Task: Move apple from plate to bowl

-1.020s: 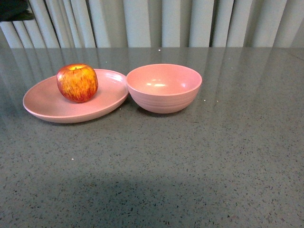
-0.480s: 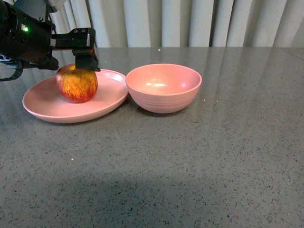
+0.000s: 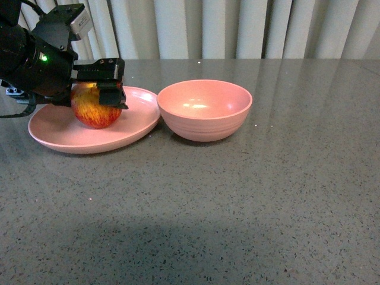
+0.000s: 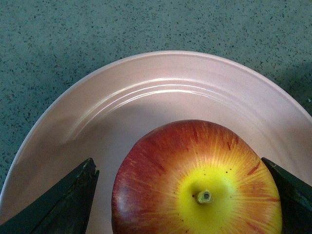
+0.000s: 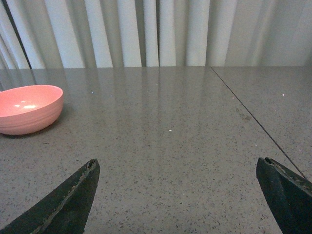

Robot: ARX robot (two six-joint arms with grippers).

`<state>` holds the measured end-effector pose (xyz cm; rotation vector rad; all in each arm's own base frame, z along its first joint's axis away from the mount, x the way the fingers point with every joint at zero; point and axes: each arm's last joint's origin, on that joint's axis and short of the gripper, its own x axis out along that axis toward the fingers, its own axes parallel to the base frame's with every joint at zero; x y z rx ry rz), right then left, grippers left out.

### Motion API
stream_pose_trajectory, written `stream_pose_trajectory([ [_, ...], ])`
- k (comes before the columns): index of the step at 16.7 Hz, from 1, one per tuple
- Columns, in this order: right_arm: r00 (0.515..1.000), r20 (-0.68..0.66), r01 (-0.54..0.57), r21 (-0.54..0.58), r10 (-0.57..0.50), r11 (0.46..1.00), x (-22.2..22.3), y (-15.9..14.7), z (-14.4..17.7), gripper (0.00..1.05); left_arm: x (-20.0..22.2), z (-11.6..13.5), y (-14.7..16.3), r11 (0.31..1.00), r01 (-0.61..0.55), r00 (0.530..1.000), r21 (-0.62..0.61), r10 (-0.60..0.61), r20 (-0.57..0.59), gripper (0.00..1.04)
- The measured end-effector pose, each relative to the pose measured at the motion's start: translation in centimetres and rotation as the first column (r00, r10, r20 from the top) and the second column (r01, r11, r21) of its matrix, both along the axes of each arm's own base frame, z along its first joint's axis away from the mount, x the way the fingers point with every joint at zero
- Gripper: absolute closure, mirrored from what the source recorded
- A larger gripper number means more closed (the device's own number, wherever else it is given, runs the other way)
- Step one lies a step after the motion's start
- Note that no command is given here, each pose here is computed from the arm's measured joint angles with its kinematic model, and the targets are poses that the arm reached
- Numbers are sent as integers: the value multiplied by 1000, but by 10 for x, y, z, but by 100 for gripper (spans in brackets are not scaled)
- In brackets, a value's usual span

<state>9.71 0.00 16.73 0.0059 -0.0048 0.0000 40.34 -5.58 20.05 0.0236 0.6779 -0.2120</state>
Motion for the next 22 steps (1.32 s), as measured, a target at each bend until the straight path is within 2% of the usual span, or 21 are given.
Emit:
stream_pose_trajectory([
  [2,1000,0,0,0,0,1000,0,0,0,7,0,0,0,1000,0,1000,0,0,-2,25],
  [3,1000,0,0,0,0,1000,0,0,0,7,0,0,0,1000,1,1000,-1,-1,-2,30],
  [9,1000,0,0,0,0,1000,0,0,0,7,-4,6,-4,1000,15,1000,-4,-15,-2,34],
  [11,1000,0,0,0,0,1000,0,0,0,7,-8,26,-7,1000,25,999,-9,-25,38,34],
  [13,1000,0,0,0,0,1000,0,0,0,7,-10,60,-16,999,50,991,-18,-48,124,34],
  [15,1000,0,0,0,0,1000,0,0,0,7,-13,87,-35,995,101,978,-24,-95,186,34],
  [17,1000,0,0,0,0,1000,0,0,0,7,-15,93,-58,987,157,970,-24,-150,193,34],
  [18,1000,0,0,0,0,1000,0,0,0,7,-16,91,-87,976,218,959,-19,-211,189,34],
  [19,1000,0,0,0,0,1000,0,0,0,7,-15,78,-122,958,286,947,-11,-281,157,34],
  [22,1000,0,0,0,0,1000,0,0,0,7,-15,63,-138,948,317,942,-5,-314,120,34],
])
